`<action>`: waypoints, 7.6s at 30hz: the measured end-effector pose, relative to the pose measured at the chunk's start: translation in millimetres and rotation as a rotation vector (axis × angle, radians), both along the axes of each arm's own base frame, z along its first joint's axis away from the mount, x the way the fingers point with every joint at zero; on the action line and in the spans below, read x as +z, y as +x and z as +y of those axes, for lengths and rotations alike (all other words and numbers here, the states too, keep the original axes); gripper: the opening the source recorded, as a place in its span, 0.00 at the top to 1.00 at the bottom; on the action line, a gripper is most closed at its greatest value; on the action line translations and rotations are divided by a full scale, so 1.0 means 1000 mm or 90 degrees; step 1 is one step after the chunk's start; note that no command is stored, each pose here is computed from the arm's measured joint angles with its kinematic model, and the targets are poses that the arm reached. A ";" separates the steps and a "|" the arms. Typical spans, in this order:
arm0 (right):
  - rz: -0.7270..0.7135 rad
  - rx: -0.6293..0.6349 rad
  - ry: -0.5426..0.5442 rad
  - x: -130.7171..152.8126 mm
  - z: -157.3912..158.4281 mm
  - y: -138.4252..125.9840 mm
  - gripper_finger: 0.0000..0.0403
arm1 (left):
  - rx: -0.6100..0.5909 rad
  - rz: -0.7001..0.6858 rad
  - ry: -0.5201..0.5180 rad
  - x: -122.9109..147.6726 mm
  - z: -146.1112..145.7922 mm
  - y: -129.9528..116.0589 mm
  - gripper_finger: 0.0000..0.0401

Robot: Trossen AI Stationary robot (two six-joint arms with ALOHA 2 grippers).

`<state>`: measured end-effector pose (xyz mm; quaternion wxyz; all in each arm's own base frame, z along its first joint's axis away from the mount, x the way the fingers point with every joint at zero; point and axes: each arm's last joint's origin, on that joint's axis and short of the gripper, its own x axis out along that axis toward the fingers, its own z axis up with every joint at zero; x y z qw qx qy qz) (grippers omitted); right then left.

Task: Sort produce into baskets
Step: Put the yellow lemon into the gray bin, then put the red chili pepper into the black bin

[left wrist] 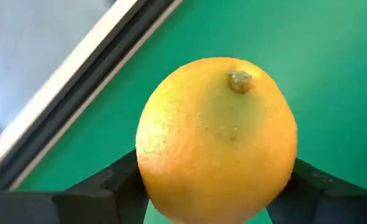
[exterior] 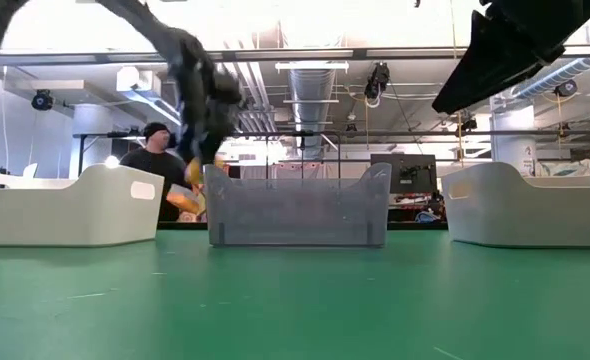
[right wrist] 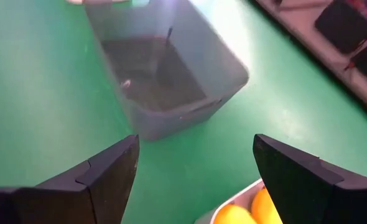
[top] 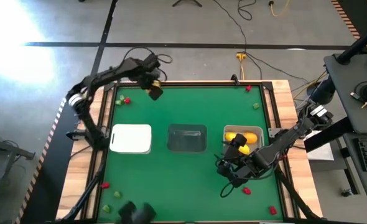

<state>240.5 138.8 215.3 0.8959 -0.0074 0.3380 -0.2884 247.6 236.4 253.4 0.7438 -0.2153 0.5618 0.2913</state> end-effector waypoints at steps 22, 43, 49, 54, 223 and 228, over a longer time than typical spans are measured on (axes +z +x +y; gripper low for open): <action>-0.116 0.253 -0.125 0.012 0.082 -0.041 0.23 | -0.462 -0.412 0.042 0.009 -0.293 0.113 0.45; 0.013 0.570 -0.293 -0.052 0.112 0.021 0.22 | -0.533 -0.290 -0.073 -0.097 -0.417 0.156 0.45; 0.039 0.561 -0.304 -0.072 0.115 0.040 0.22 | -0.536 -0.277 -0.075 -0.112 -0.425 0.165 0.45; 0.045 0.570 -0.280 -0.077 0.115 0.052 0.24 | -0.535 -0.272 -0.073 -0.116 -0.426 0.166 0.44; 0.258 0.092 0.298 0.013 0.070 0.021 0.78 | -0.482 -0.816 0.278 -0.005 -0.326 0.002 0.45; 0.186 0.165 0.157 0.038 0.038 0.057 0.79 | -0.548 -0.837 0.190 -0.016 -0.337 -0.010 0.45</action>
